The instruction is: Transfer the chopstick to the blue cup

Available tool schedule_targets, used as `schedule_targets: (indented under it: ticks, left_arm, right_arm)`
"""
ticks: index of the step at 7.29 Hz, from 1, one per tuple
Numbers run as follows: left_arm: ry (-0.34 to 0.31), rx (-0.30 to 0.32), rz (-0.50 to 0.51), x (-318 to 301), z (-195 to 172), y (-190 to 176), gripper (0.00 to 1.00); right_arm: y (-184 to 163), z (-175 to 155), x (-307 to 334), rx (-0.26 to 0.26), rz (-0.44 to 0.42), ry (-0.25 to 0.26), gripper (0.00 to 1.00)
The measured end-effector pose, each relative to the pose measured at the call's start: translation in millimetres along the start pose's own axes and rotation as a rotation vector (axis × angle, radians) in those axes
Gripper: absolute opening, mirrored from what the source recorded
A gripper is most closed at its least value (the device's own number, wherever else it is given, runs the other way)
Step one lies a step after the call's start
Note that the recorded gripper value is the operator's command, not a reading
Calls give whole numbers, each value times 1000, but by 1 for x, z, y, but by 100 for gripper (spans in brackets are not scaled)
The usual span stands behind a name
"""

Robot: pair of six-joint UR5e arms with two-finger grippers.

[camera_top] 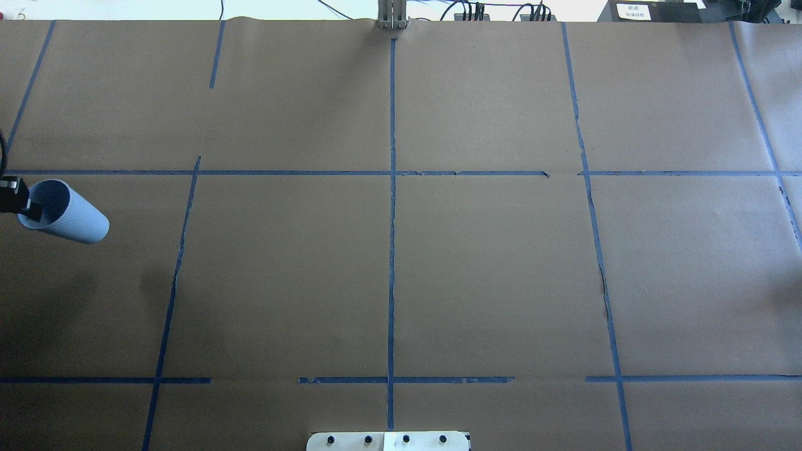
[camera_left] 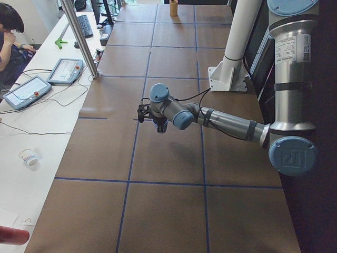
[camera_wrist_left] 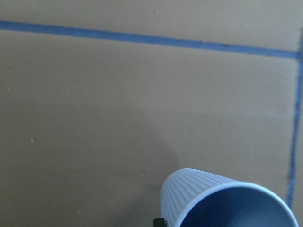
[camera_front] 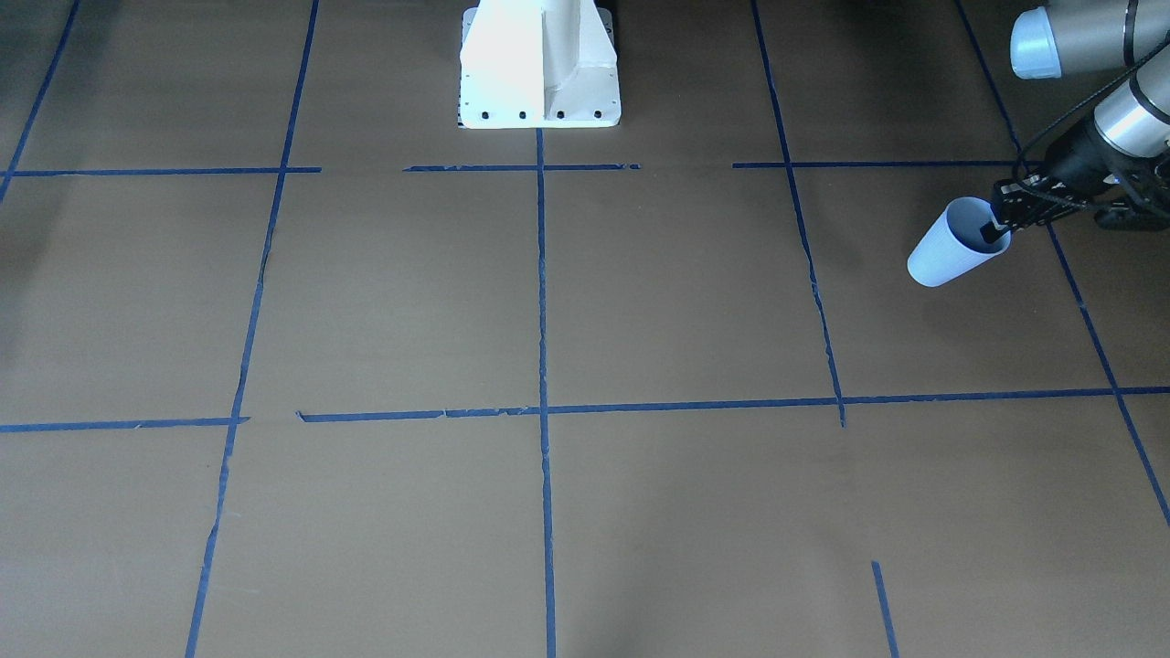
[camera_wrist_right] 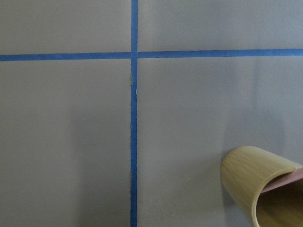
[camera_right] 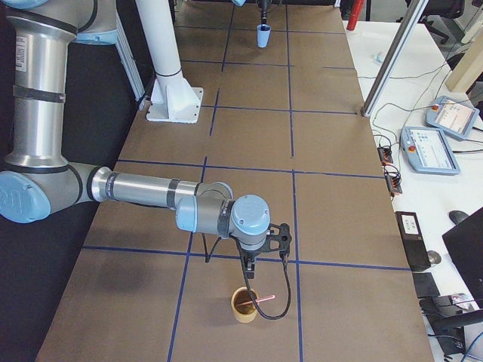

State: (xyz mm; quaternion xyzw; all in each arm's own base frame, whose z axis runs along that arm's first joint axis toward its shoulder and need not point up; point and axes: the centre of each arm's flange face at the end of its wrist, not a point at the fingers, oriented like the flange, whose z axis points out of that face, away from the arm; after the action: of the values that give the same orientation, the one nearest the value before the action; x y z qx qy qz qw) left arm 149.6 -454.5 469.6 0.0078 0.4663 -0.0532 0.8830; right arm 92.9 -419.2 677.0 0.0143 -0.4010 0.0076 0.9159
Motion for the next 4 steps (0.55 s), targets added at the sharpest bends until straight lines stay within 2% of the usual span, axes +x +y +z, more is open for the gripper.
schedule_targets:
  ticks: [2, 3, 4]
  left_arm:
    - [19, -29, -84, 121, -21, -15, 0]
    - [27, -53, -126, 189, -16, -7, 0]
    - [23, -64, -164, 262, 6, 15, 0]
  right_arm:
    - [0, -1, -1, 1, -1, -1, 99]
    - [0, 0, -1, 1, -1, -1, 99]
    - [0, 0, -1, 1, -1, -1, 99]
